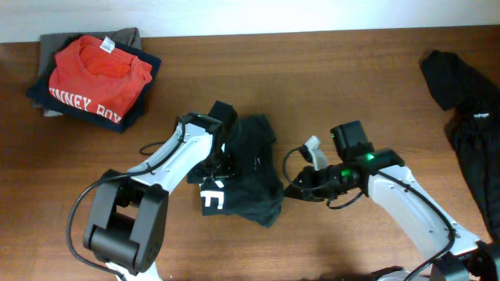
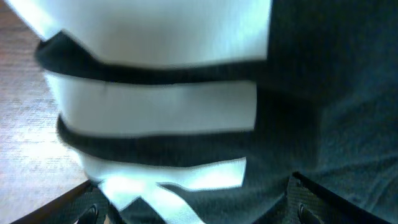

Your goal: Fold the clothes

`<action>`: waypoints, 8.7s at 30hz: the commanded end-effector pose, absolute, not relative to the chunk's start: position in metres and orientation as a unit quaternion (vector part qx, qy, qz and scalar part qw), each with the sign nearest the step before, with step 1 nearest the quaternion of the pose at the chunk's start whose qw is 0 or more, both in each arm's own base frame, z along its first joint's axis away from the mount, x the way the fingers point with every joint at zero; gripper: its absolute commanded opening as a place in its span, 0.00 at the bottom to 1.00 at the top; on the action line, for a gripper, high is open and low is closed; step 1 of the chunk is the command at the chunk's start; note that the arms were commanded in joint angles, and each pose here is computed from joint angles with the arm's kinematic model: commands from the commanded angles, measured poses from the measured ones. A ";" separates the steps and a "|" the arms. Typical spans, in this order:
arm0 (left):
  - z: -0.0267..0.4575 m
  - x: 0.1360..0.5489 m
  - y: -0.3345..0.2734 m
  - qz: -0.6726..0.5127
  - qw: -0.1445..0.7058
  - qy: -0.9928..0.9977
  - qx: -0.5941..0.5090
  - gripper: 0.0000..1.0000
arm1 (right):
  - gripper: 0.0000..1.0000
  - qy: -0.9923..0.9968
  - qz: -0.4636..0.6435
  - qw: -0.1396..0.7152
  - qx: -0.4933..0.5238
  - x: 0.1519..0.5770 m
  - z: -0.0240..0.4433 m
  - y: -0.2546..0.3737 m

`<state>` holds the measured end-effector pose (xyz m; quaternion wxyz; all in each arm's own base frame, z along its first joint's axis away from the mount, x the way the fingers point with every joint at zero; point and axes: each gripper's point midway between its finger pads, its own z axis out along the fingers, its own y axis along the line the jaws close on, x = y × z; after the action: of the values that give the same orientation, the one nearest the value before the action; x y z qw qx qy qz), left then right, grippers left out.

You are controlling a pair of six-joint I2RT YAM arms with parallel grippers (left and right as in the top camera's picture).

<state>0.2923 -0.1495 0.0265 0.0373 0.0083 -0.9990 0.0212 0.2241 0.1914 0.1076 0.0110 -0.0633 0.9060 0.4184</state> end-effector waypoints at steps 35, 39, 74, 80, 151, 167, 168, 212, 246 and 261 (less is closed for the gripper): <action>0.039 0.295 -0.149 0.018 0.036 -0.999 -0.002 0.99 | 0.04 0.975 0.201 -0.086 0.028 0.219 0.007 0.146; 0.076 0.308 -0.154 0.037 -0.007 -0.999 -0.019 0.99 | 0.04 0.975 0.201 -0.085 0.035 0.221 0.010 0.143; 0.091 0.318 -0.079 0.076 -0.041 -0.996 -0.002 0.99 | 0.22 0.933 0.348 0.080 -0.047 0.307 0.056 0.169; 0.089 0.316 -0.079 0.075 -0.039 -0.996 -0.001 0.99 | 0.40 0.929 0.349 0.084 -0.088 0.304 0.051 0.190; 0.052 0.291 -0.133 0.242 -0.019 -0.969 -0.036 0.99 | 0.99 0.958 0.062 0.044 0.275 0.340 0.136 -0.072; 0.008 0.297 -0.135 0.244 -0.001 -0.969 -0.032 0.99 | 0.99 0.953 0.061 0.047 0.294 0.338 0.136 -0.086; 0.006 0.297 -0.135 0.244 0.002 -0.969 -0.031 0.99 | 0.99 0.953 0.061 0.047 0.294 0.338 0.136 -0.086; -0.034 0.334 -0.169 0.333 0.021 -0.943 -0.006 0.04 | 0.99 0.953 0.061 0.047 0.294 0.338 0.136 -0.086; 0.085 0.567 -0.052 0.112 -0.377 -0.918 -0.055 0.04 | 0.99 0.953 0.061 0.047 0.294 0.338 0.136 -0.085; 0.126 0.597 0.012 0.075 -0.453 -0.887 -0.034 0.06 | 0.99 0.953 0.061 0.047 0.294 0.338 0.136 -0.085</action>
<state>0.5829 0.0063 0.1016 -0.4224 -0.0143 -0.9019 0.0889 0.3354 -0.0821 0.1273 0.0314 0.2963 0.9523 0.0656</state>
